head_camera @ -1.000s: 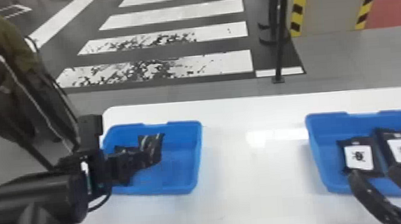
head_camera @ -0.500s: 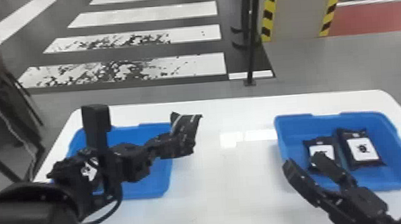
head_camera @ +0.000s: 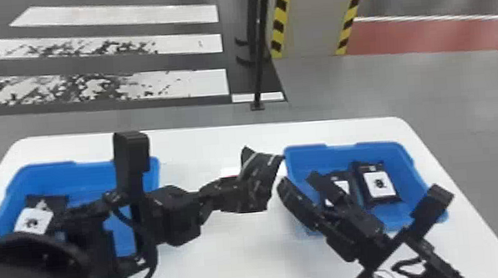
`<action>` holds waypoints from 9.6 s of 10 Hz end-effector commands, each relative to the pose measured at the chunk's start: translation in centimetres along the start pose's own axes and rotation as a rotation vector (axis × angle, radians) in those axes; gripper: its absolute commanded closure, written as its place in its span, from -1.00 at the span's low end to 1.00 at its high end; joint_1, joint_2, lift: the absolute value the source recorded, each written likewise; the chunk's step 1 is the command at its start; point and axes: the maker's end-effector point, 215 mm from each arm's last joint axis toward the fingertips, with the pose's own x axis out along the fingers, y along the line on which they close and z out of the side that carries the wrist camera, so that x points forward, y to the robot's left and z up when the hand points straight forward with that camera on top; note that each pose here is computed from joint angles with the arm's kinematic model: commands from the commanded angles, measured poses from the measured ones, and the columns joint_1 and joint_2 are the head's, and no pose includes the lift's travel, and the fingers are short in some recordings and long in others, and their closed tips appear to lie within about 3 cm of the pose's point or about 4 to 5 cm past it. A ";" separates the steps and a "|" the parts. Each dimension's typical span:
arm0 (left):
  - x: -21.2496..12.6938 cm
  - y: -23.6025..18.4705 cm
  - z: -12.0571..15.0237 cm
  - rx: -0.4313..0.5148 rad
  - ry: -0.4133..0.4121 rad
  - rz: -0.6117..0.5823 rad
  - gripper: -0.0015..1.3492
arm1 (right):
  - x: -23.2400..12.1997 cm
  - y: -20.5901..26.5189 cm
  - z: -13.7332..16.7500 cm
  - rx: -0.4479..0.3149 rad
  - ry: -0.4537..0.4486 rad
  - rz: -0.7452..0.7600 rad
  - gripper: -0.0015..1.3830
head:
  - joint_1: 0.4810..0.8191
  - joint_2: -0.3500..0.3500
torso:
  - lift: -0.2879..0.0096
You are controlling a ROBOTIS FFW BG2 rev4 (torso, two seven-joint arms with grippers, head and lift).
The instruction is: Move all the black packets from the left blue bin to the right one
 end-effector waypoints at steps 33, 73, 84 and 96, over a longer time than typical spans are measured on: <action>-28.6 29.9 -5.2 -0.157 0.089 0.924 -0.73 | -11.5 -1.9 2.5 -0.290 0.053 -0.302 -0.81 | 0.27 0.68 | -0.01; 2.5 -8.0 0.0 0.045 -0.004 -0.172 0.75 | 1.5 2.7 3.9 -0.050 -0.062 0.021 0.86 | 0.27 -0.66 | -0.01; -13.7 5.3 -2.0 -0.075 -0.198 0.298 -0.73 | -3.3 -21.9 5.0 -0.329 0.080 -0.432 0.73 | 0.27 -0.45 | -0.01; -30.9 12.3 -4.8 0.287 -0.269 0.797 -0.72 | -19.0 -5.9 6.6 -0.501 0.014 -0.555 -0.82 | 0.27 0.07 | -0.01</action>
